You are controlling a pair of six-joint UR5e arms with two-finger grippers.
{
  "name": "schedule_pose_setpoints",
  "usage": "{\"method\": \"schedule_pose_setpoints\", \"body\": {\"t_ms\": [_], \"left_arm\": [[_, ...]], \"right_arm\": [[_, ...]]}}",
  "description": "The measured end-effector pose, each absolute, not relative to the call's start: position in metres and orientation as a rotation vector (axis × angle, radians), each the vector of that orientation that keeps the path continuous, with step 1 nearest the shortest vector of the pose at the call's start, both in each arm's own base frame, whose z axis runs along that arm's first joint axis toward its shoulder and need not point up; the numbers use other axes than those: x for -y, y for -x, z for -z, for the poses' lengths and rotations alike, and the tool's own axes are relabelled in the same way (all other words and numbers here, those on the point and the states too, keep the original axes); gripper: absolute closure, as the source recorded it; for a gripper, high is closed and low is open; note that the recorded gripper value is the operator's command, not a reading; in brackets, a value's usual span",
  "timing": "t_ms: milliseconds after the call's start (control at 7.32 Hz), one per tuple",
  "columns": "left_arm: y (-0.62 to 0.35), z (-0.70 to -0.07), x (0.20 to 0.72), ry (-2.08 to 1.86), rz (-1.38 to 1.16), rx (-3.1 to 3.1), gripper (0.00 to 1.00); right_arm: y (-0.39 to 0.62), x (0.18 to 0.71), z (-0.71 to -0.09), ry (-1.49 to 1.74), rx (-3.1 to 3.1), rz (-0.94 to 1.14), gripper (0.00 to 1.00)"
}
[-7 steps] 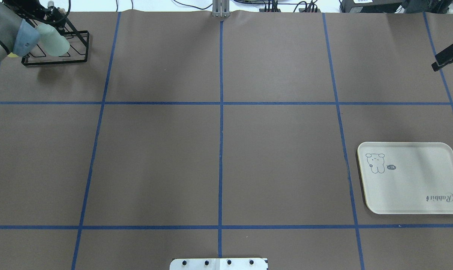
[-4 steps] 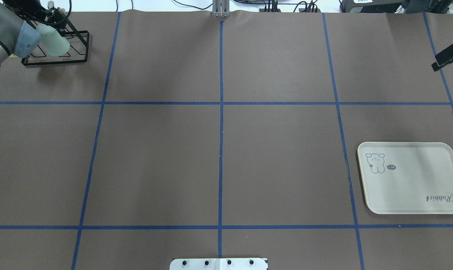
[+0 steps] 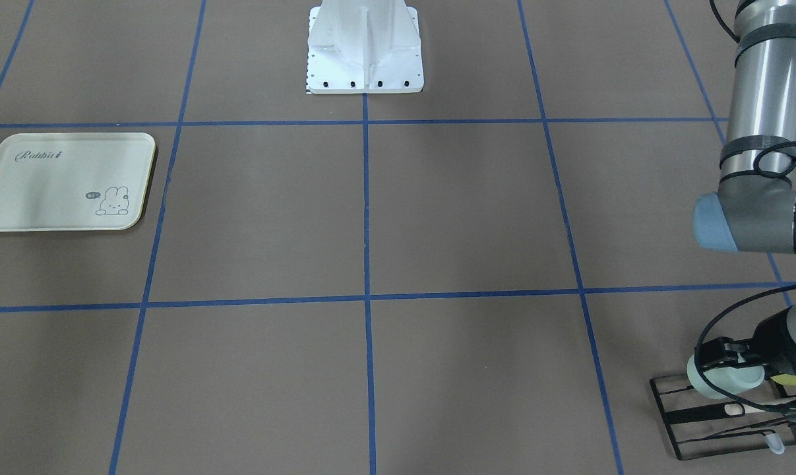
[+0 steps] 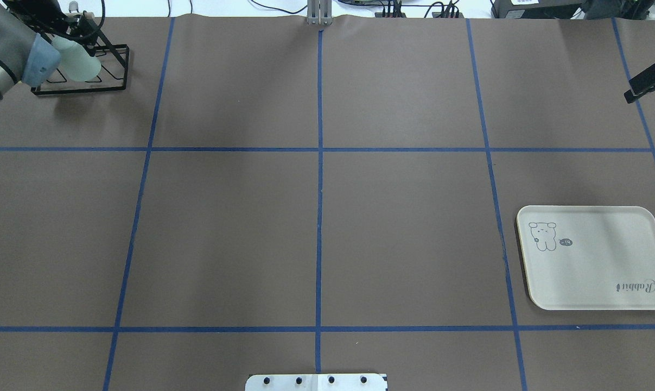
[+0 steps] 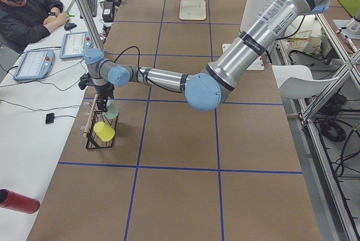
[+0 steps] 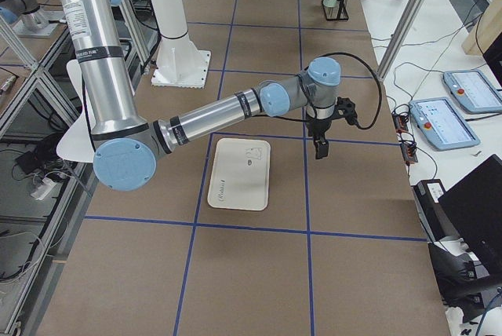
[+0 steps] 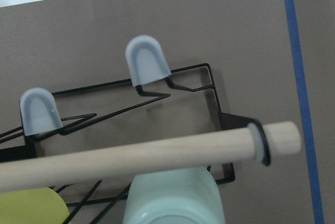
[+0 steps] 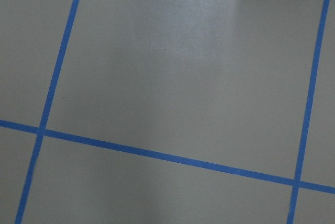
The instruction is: Left arm grabs green cup and hands to right arm on tray
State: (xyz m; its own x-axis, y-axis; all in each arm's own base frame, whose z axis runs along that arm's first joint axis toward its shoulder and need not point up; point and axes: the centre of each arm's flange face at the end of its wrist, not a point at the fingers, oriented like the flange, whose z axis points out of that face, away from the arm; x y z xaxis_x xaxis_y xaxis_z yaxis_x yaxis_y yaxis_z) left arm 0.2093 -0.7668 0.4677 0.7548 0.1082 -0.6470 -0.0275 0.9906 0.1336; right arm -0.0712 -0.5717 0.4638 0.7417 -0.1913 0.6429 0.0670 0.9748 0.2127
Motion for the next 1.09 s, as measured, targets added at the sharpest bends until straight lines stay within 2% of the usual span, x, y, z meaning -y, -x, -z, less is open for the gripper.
{"method": "schedule_pose_setpoints", "body": {"t_ms": [273,1092], "left_arm": [[-0.2098,-0.4679,0.7667,-0.118,-0.074,-0.711,0.17],[-0.2092,-0.4670,0.7670,-0.124,-0.081,-0.709,0.17]], "right_arm": [[0.0716,0.5716,-0.4638,-0.180,0.722,0.143,0.00],[0.0712,0.5714,-0.4631,-0.182,0.723,0.143,0.00]]}}
